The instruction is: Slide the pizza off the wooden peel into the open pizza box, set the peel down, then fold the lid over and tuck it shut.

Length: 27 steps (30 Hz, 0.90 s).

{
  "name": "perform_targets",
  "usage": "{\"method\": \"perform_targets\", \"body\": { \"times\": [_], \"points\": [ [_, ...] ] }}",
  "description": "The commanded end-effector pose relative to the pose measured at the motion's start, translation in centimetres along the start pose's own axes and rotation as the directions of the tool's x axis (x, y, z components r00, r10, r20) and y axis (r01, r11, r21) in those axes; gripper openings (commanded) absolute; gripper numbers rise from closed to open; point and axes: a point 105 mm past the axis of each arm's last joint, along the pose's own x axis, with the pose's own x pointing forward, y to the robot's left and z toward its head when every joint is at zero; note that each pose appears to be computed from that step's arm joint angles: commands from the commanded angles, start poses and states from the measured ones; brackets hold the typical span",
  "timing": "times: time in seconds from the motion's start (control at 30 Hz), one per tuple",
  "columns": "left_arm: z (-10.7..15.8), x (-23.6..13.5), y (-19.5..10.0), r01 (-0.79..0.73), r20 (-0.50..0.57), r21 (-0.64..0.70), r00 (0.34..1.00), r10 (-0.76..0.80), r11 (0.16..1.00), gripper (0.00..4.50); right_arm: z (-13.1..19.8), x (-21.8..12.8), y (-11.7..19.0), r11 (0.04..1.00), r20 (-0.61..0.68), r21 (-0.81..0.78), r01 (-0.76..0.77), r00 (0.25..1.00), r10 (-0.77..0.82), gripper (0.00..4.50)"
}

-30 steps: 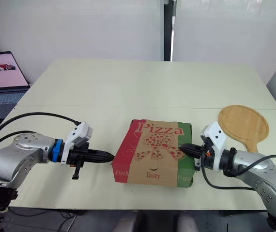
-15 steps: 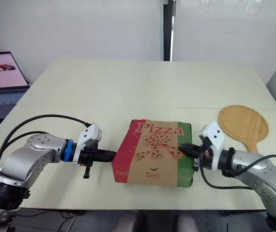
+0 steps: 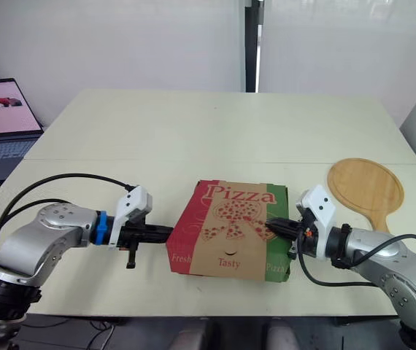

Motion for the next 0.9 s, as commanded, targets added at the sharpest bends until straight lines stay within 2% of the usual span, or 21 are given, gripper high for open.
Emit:
{"method": "perform_targets", "body": {
  "times": [0.03,0.13,0.43,0.9],
  "points": [
    [0.7,-1.3,0.1,-0.018,0.022,0.001,1.0,0.018,1.0,0.03,0.8,-0.1,0.4,0.999,0.027,-0.042,-0.008,1.0,0.009,0.0],
    [0.4,-1.8,-0.2,0.004,0.006,-0.004,1.0,-0.004,1.0,0.03,0.8,-0.1,0.4,0.999,0.026,-0.043,-0.009,1.0,0.01,0.0],
    [1.4,-0.7,-1.4,0.091,0.074,-0.032,0.993,-0.089,0.995,0.03,0.7,-0.2,0.5,0.999,0.021,-0.043,-0.016,1.0,0.017,0.0],
    [0.4,1.7,-1.7,0.115,0.035,-0.003,0.993,-0.115,0.993,0.03,0.5,0.1,0.5,0.996,0.008,-0.085,-0.002,1.0,0.002,0.0]
  ]
}}
